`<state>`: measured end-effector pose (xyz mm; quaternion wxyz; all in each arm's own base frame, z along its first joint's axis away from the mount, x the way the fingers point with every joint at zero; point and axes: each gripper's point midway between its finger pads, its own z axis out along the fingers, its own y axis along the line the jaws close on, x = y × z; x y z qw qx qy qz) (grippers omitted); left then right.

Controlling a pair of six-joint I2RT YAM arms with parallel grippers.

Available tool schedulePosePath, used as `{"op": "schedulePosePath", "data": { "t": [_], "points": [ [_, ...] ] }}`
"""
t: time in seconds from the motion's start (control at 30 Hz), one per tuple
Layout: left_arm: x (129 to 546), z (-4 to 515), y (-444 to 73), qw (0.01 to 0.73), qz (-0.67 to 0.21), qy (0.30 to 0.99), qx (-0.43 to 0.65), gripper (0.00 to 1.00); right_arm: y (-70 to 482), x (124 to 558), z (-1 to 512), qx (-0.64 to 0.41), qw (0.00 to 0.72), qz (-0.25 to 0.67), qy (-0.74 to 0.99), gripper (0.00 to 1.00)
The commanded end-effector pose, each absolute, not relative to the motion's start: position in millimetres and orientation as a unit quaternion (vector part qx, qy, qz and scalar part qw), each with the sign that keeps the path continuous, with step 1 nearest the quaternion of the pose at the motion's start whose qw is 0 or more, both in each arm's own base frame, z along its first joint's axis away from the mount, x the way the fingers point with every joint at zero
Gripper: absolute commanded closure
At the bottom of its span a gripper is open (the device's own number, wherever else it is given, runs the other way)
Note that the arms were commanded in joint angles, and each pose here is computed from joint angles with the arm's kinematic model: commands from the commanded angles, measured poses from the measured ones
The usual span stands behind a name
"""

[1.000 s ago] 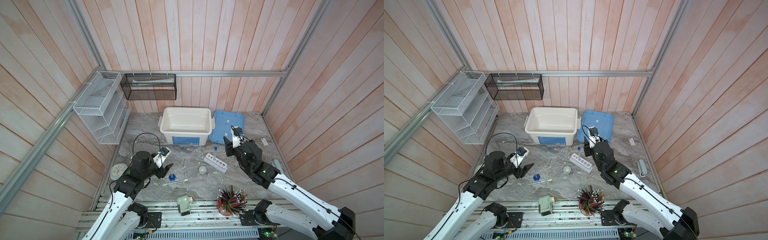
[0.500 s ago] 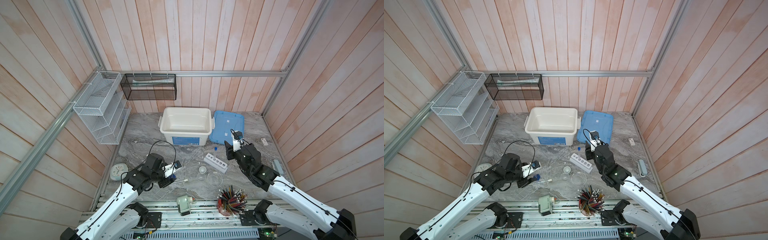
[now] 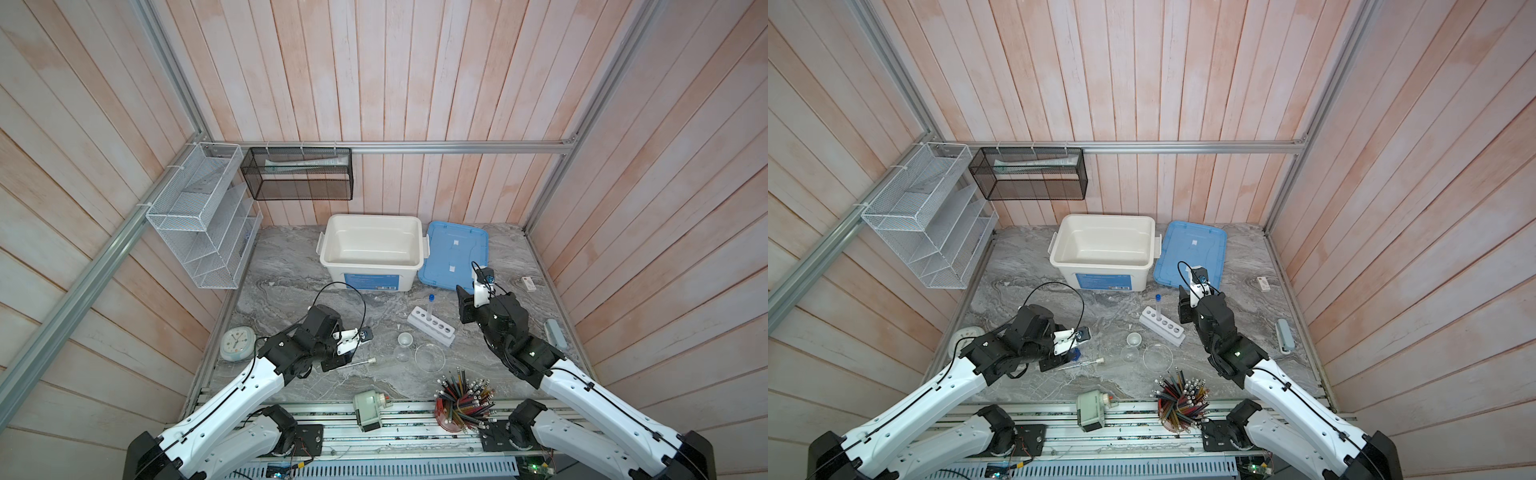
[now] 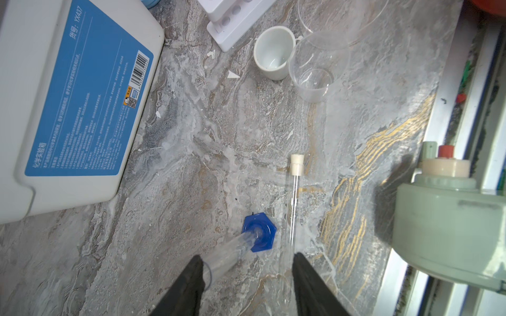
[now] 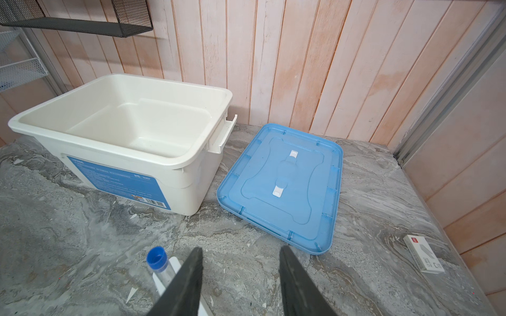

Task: Organize the chemistry lab equipment
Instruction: 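Lower the left gripper over the white-capped glass tube lying on the table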

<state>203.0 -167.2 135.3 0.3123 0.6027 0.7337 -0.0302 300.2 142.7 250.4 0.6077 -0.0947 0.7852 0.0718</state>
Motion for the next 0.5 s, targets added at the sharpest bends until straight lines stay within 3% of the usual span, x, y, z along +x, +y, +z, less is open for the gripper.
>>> {"op": "schedulePosePath", "data": {
  "t": [0.0,0.3,0.47],
  "points": [
    [202,135,-162,0.300,-0.018,0.737,0.605,0.46,143,300,254,-0.089,0.614,0.087,0.780,0.53],
    [203,146,-161,0.320,-0.015,0.736,0.596,0.46,146,303,254,-0.092,0.611,0.094,0.780,0.54],
    [205,155,-163,0.334,-0.015,0.731,0.595,0.38,147,303,256,-0.091,0.611,0.098,0.780,0.54]
  ]
}}
